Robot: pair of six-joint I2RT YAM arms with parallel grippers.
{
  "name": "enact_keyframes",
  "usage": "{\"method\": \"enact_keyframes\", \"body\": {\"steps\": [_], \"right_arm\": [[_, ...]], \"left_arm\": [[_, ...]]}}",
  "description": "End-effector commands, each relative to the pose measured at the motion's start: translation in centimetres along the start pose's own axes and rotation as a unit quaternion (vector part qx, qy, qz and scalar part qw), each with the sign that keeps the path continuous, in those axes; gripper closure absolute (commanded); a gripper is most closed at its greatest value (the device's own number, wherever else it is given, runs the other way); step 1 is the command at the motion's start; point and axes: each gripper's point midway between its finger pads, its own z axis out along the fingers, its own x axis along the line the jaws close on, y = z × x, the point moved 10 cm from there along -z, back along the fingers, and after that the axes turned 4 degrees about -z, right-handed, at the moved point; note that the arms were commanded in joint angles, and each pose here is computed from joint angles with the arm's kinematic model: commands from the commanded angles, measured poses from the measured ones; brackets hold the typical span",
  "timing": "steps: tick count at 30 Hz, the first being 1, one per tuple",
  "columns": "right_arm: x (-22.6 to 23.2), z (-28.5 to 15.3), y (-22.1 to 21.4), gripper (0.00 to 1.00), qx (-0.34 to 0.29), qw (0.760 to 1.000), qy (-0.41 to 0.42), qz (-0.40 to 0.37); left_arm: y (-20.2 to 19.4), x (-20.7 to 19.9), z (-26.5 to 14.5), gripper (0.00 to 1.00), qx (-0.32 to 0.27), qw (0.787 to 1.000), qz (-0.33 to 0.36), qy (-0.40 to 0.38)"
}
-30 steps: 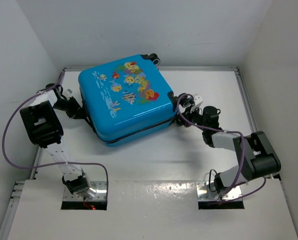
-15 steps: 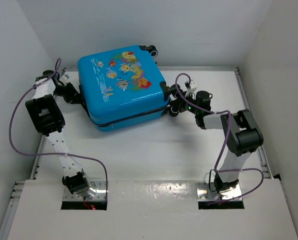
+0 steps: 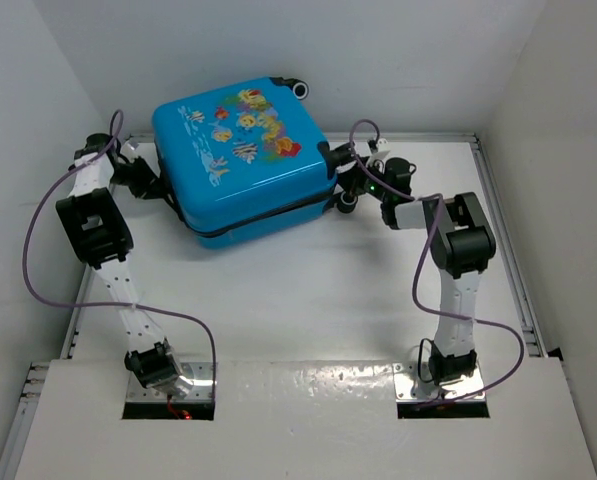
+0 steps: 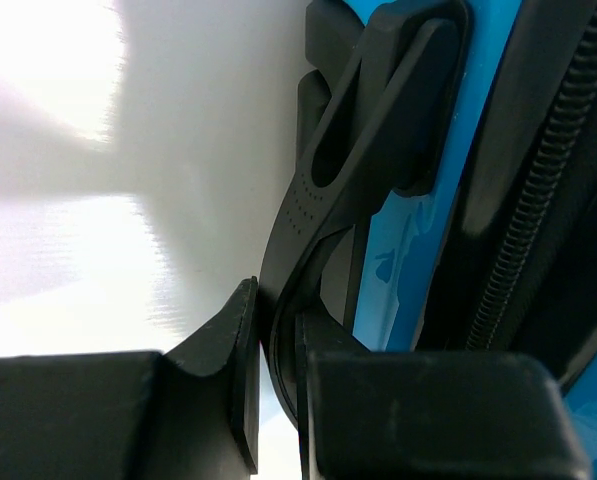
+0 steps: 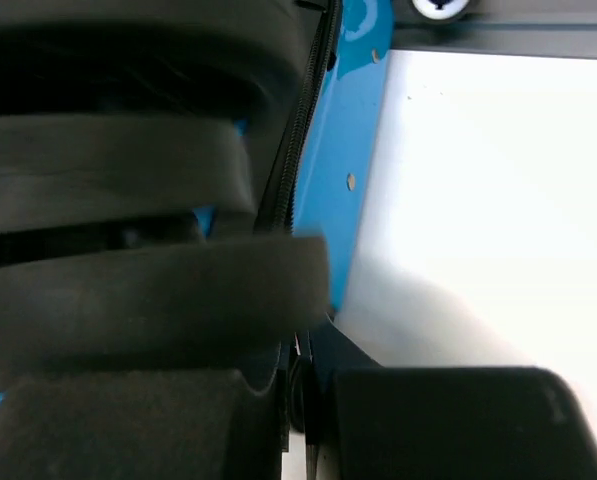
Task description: Pack the luggage
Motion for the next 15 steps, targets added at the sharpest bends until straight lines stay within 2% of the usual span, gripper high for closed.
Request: {"method": "enact_keyframes", "body": {"steps": [1, 6, 7, 8, 15], "right_arm": [[-5.4, 0.9, 5.2, 1.0, -0.118, 0.986, -0.114, -0.023], [-6.8, 3.5, 5.3, 1.0, -0.136, 0.984, -0.111, -0.003], [-6.8, 4.2, 6.6, 1.0, -0.156, 0.982, -0.104, -0.006], [-7.2, 4.7, 5.5, 1.0, -0.148, 0.983, -0.105, 0.006], [-7.2, 8.7, 4.9, 1.0, -0.165, 0.983, -0.078, 0.022]], "left_arm": [[2.5, 6.5, 4.4, 1.0, -0.075, 0.99, 0.02, 0.119], [2.6, 5.7, 4.6, 1.0, -0.076, 0.992, 0.029, 0.1], [2.6, 5.7, 4.6, 1.0, -0.076, 0.992, 0.029, 0.1], [2.6, 5.7, 4.6, 1.0, -0.075, 0.992, 0.029, 0.095], [1.6, 4.6, 5.7, 1.0, -0.054, 0.995, 0.037, 0.079]]}}
